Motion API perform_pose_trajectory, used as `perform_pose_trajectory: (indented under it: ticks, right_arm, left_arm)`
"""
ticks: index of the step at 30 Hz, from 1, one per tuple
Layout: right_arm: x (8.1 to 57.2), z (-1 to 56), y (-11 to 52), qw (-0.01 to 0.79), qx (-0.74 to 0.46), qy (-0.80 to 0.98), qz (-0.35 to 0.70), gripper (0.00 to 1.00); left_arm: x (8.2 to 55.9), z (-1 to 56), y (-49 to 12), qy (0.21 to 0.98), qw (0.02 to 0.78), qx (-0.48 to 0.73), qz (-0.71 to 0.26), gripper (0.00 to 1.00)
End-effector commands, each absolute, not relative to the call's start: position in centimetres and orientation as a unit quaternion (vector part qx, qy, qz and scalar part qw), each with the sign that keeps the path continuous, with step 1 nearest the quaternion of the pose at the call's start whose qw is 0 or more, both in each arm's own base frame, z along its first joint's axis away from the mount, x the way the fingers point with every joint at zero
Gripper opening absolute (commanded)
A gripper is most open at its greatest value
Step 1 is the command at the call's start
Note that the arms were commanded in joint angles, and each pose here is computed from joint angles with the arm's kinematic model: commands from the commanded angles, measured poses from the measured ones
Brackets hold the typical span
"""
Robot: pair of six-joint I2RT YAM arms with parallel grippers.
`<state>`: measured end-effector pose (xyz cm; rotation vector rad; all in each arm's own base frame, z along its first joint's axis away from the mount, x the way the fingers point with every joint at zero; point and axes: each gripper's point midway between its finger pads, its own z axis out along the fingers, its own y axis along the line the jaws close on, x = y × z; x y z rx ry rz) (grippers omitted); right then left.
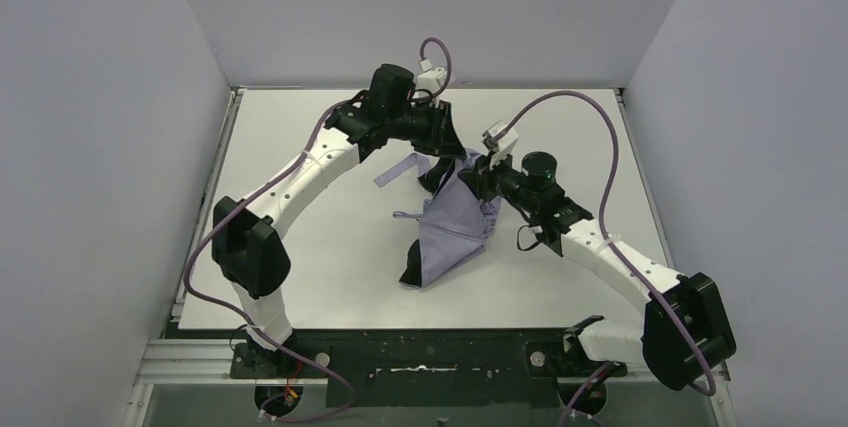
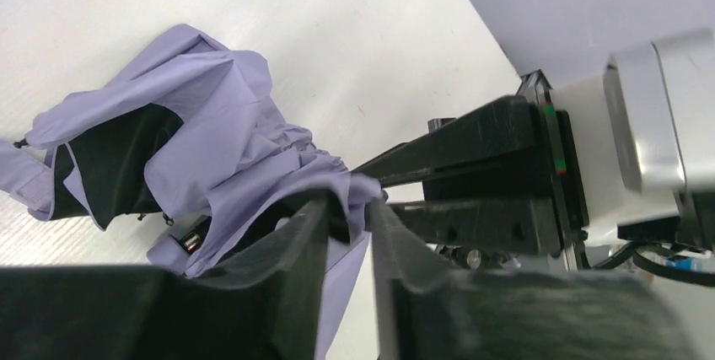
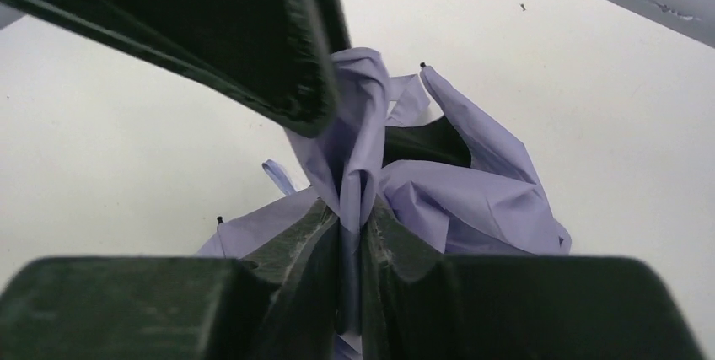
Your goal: Put away the umbrella
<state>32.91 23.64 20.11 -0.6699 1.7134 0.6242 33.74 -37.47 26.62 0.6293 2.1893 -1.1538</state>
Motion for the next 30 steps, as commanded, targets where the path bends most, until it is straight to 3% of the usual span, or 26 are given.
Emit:
perform_pose_trajectory:
  ticks: [1,4,7,9,20,30]
  right_arm:
    - [35.1,24.5,23.3,0.602,-0.239,0.697,0.307,0.1]
    - [36.5,24.7,22.5,0.584,-0.202,0.714,0.327,0.0]
    - [37.9,24.7,21.9,0.561,-0.169,0.74,0.33,0.0]
    - [39.0,25.3,21.6,0.549,-0.139,0.754,0.331,0.0]
    - [42.4,23.2,19.0,0.445,0.012,0.834,0.327,0.0]
    - [42.1,23.1,19.9,0.403,0.028,0.841,0.36,0.0]
  left_arm:
    - [33.7,31.7,-36.1,0.778,0.351,0.235,-0.465,0.33]
    - [32.6,32.2,-34.7,0.772,0.369,0.231,-0.463,0.51]
    - [30.9,30.2,-32.7,0.781,0.379,0.219,-0.445,0.76]
    - [29.6,28.8,-31.4,0.784,0.386,0.209,-0.438,0.86]
    - [22.2,20.1,-29.3,0.796,0.423,0.274,-0.334,0.91]
    - [22.7,14.1,-29.0,0.744,0.541,0.318,-0.23,0.93]
